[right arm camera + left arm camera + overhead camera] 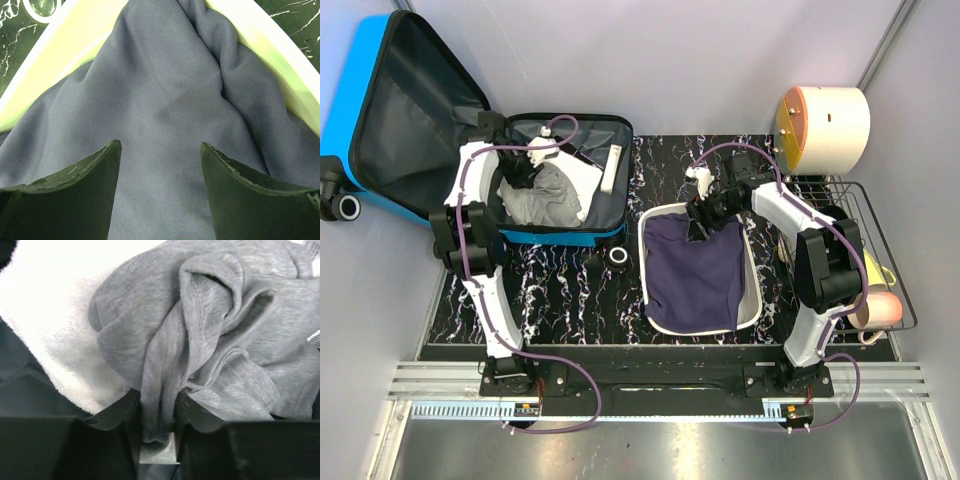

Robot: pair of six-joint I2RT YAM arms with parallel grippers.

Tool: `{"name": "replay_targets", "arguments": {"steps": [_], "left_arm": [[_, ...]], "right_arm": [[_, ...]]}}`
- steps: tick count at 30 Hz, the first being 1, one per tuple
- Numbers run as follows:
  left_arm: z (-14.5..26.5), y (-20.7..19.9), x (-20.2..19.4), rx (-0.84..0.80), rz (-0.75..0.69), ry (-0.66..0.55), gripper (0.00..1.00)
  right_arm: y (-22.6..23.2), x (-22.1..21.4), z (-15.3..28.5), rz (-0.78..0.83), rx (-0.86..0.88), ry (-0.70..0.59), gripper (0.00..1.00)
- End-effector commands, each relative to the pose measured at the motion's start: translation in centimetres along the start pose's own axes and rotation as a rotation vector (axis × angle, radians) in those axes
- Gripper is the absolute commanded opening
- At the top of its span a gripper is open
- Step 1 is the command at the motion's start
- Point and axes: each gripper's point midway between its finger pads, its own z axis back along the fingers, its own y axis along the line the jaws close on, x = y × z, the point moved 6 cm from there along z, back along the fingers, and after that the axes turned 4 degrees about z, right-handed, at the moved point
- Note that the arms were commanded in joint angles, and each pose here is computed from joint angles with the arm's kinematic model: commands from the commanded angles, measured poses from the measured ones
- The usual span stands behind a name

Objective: Open, take out, and arrange the luggage

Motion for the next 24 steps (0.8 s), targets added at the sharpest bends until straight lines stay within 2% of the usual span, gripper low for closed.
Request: {"name": "replay_targets", "arguments": {"steps": [1, 2, 3, 16, 24], "left_arm": [[3.8, -0.3, 3.7, 0.057, -0.060, -0.149, 0.15], [4.0, -0.1, 3.7, 0.069, -0.053, -0.150, 0.04], [4.5, -0.1, 4.0, 0.080, -0.052, -0.152, 0.00], [12.3, -2.2, 8.6, 0.179, -0.070, -0.308, 0.00], [17.2, -7.4, 13.5, 0.176, -0.145, -0.390, 0.00]], "right_arm": [[0.3, 1.1, 0.5, 0.011, 0.000, -0.027, 0.73], [0.3, 1.1, 0.5, 0.007, 0.000, -0.028, 0.73], [0.3, 1.2, 0.5, 0.008, 0.001, -0.031, 0.73], [0.4, 1.3, 1.0, 0.013, -0.032, -0.054, 0.72], [-1.0, 1.8, 0.0, -0.013, -0.093, -0.097, 0.72]]}}
